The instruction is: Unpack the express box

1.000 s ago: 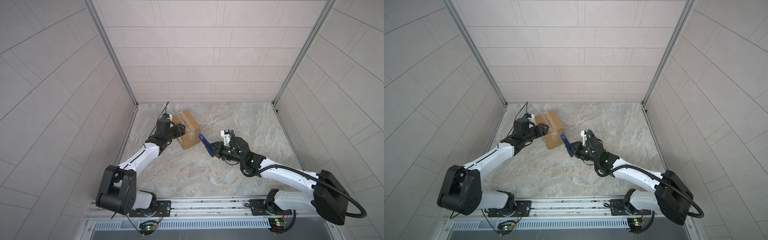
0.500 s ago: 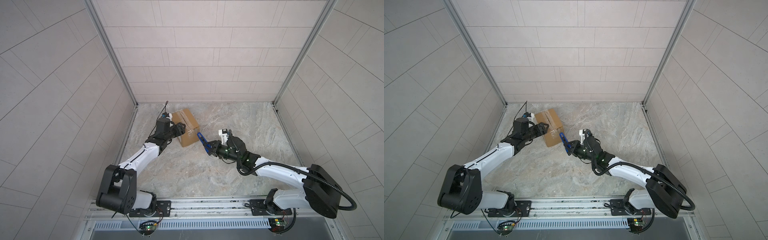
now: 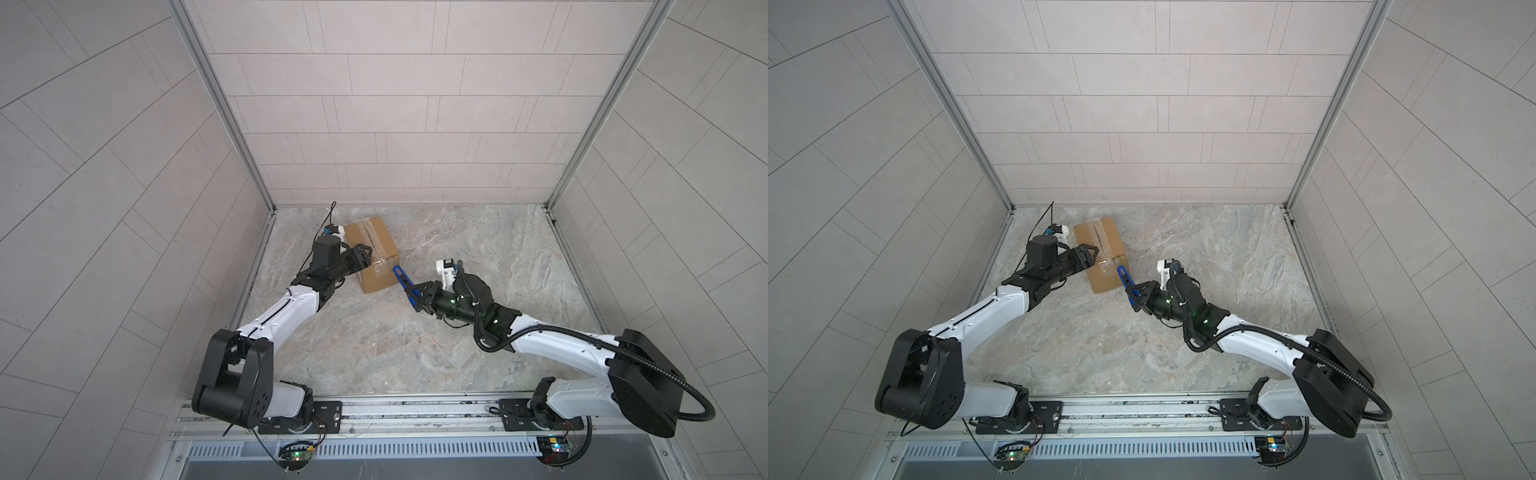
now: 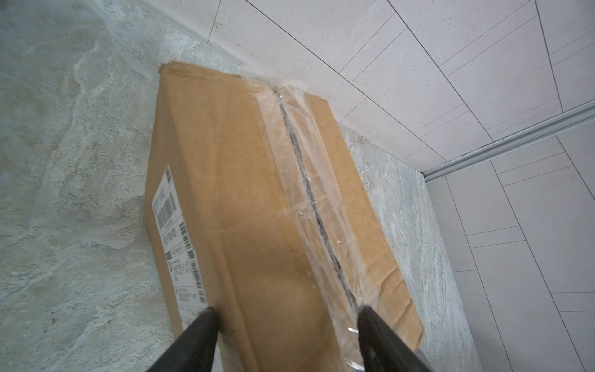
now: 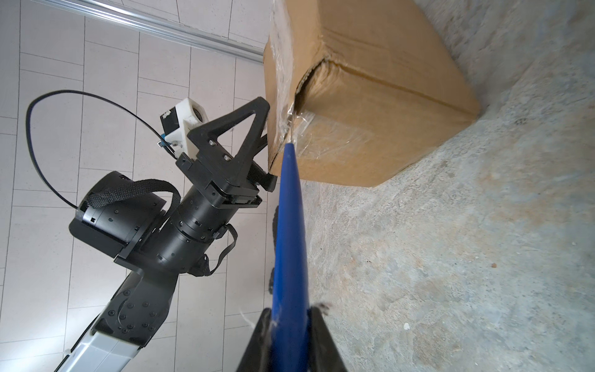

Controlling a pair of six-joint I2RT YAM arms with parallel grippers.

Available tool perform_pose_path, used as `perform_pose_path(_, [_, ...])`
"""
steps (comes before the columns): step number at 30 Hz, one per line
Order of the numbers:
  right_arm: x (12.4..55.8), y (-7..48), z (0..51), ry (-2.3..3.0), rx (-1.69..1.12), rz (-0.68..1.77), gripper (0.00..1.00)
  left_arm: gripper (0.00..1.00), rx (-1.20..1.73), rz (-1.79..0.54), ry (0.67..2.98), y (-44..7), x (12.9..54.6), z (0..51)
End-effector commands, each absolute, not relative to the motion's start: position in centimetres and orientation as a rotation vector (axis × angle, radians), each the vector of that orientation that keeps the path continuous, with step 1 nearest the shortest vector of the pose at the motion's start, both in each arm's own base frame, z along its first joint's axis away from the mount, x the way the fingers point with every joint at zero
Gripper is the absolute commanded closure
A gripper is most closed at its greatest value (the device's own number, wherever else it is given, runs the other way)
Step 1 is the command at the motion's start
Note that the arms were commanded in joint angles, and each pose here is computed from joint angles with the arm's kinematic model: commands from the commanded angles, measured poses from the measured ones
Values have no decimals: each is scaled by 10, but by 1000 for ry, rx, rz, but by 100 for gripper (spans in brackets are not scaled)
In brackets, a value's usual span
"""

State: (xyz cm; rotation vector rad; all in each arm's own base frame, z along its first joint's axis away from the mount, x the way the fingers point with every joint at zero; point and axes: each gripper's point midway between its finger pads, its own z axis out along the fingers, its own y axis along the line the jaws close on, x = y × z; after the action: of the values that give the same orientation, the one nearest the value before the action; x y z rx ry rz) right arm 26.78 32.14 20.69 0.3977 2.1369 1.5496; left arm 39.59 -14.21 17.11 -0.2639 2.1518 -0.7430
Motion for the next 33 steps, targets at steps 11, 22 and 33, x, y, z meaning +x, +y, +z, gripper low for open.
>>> perform_pose_path(11, [257,346,226,2094,250,1635,100,28,-170,-871,2121,-178,382,184])
perform_pose_path(22, [249,342,243,2071,209,1664,100,28,-167,-886,2110,-181,381,188])
perform_pose_path(33, [258,344,234,2048,265,1667,100,28,-185,-952,2075,-194,367,196])
